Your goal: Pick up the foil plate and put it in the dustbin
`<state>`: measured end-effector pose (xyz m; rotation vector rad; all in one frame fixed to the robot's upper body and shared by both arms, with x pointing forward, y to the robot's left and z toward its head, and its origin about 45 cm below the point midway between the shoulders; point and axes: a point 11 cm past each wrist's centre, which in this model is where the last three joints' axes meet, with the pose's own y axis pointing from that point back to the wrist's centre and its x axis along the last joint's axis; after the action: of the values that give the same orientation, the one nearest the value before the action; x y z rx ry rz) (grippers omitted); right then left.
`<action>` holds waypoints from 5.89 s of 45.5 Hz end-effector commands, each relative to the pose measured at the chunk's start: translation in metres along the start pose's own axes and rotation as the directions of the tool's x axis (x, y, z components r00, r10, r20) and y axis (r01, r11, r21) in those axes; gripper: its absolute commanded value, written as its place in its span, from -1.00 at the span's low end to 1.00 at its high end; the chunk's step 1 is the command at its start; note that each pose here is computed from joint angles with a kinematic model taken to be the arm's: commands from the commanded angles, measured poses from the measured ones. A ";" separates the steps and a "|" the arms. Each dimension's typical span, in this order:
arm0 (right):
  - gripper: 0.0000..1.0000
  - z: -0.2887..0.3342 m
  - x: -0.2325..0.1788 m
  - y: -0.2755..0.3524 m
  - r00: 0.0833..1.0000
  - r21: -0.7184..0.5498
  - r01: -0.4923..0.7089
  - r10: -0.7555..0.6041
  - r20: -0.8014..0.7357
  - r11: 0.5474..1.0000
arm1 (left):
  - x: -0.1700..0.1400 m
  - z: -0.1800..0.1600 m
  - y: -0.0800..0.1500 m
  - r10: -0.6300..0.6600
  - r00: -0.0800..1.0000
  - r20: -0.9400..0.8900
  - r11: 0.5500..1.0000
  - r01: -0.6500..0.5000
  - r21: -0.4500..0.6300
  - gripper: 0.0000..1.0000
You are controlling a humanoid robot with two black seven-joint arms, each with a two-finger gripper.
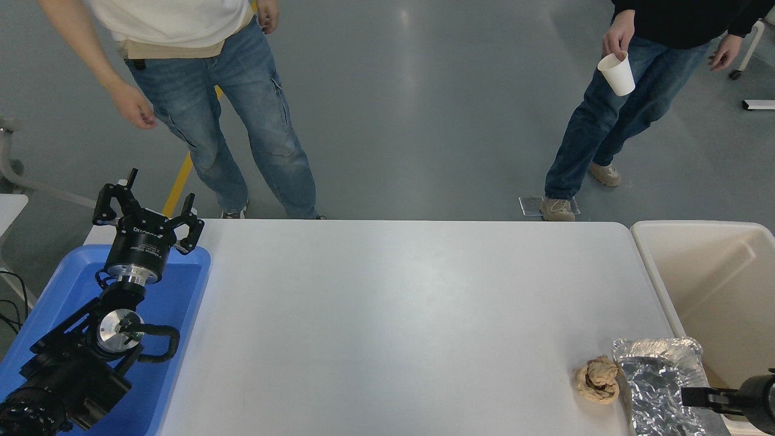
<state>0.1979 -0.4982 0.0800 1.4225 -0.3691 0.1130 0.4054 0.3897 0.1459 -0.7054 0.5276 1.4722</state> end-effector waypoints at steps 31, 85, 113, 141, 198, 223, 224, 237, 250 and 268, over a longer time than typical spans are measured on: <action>-1.00 -0.016 -0.011 -0.006 1.000 0.109 0.000 -0.003 0.026 0.994 | 0.000 0.000 0.000 0.000 1.000 0.000 1.000 0.000 0.000 0.98; -1.00 -0.017 0.149 0.110 0.955 0.204 -0.268 0.232 0.186 0.942 | 0.000 0.000 0.000 -0.001 1.000 -0.001 1.000 0.001 0.000 0.98; -1.00 -0.086 0.257 0.223 0.932 0.364 -0.362 0.341 0.122 0.858 | 0.000 0.000 0.000 0.000 1.000 0.000 1.000 0.000 0.000 0.98; -1.00 -0.002 0.284 0.216 0.874 0.144 -0.466 0.429 0.228 0.873 | 0.000 0.000 0.000 -0.001 1.000 -0.001 1.000 0.001 0.000 0.98; -1.00 0.125 0.108 0.007 0.625 -0.371 -0.427 0.565 0.539 0.825 | 0.000 0.000 0.000 0.000 1.000 0.000 1.000 0.000 0.000 0.98; 1.00 0.112 0.140 0.018 0.574 -0.338 -0.474 0.576 0.581 0.813 | -0.001 0.000 0.000 -0.002 1.000 -0.002 1.000 0.002 -0.001 0.98; 1.00 0.108 0.148 0.021 0.567 -0.331 -0.488 0.582 0.583 0.808 | 0.000 0.000 0.000 -0.001 1.000 -0.001 1.000 0.001 -0.001 0.98; 1.00 0.006 0.276 0.081 0.576 -0.083 -0.640 0.549 0.605 0.764 | -0.001 0.000 0.000 -0.004 1.000 -0.003 1.000 0.004 -0.001 0.98; 1.00 -0.154 0.340 0.132 0.837 0.237 -0.514 0.421 0.349 0.825 | -0.001 0.000 0.000 -0.004 1.000 -0.003 1.000 0.004 -0.001 0.98; 1.00 -0.294 0.320 0.235 0.981 0.468 -0.187 0.193 0.035 0.864 | -0.001 0.000 0.000 -0.004 1.000 -0.003 1.000 0.004 -0.001 0.98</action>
<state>0.5083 -0.3021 0.3294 1.8067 -0.8104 0.3839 0.4055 0.3895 0.1464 -0.7084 0.5274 1.4688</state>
